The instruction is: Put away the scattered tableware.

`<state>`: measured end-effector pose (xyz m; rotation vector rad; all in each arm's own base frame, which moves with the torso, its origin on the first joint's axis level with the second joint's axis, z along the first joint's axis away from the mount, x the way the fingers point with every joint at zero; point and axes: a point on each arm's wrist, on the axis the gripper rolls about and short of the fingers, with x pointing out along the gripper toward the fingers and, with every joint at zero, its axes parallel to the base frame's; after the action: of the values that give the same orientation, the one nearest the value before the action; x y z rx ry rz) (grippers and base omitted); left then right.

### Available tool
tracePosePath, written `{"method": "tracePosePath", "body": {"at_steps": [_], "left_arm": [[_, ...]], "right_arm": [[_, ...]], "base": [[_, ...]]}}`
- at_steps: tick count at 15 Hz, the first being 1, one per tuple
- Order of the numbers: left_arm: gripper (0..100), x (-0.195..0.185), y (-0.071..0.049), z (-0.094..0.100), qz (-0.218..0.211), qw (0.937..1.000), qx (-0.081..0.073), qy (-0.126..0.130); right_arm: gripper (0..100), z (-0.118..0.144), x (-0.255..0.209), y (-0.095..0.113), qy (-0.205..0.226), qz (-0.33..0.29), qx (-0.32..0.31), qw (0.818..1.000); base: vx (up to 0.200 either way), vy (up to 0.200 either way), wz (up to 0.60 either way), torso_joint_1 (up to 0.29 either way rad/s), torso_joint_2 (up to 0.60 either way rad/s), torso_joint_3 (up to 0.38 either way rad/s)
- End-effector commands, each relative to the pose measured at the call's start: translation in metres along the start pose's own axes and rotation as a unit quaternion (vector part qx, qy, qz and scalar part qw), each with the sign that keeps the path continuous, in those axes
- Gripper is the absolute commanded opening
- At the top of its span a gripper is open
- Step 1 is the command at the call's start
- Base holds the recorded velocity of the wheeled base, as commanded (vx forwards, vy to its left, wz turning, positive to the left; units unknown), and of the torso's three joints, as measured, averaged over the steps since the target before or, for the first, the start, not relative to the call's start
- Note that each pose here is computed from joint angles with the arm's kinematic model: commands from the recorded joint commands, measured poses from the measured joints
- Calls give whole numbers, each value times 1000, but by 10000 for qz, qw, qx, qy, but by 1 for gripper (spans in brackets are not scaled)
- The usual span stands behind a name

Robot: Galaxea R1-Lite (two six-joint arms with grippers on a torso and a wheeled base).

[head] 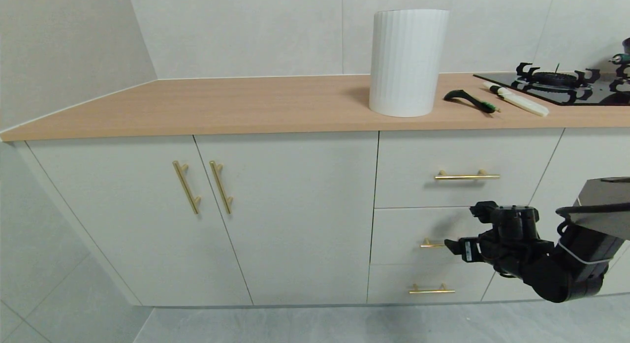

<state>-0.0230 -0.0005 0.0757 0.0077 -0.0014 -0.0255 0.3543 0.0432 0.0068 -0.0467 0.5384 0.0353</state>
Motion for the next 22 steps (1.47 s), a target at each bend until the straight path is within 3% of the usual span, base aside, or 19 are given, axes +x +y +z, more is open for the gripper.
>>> {"method": "tracePosePath", "body": {"at_steps": [1, 8, 22], "left_arm": [[100, 0, 0, 0, 5, 10000, 0, 6], [100, 0, 0, 0, -3, 10000, 0, 6], [100, 0, 0, 0, 5, 10000, 0, 6]], "right_arm": [[100, -6, 19, -1, 71, -31, 9, 10000], [100, -18, 49, -1, 110, -73, 44, 9999], [100, -31, 53, -1, 340, -82, -6, 9994]], "base": [[0, 0, 0, 0, 0, 0], [0, 0, 0, 0, 0, 0], [0, 0, 0, 0, 0, 0]]}}
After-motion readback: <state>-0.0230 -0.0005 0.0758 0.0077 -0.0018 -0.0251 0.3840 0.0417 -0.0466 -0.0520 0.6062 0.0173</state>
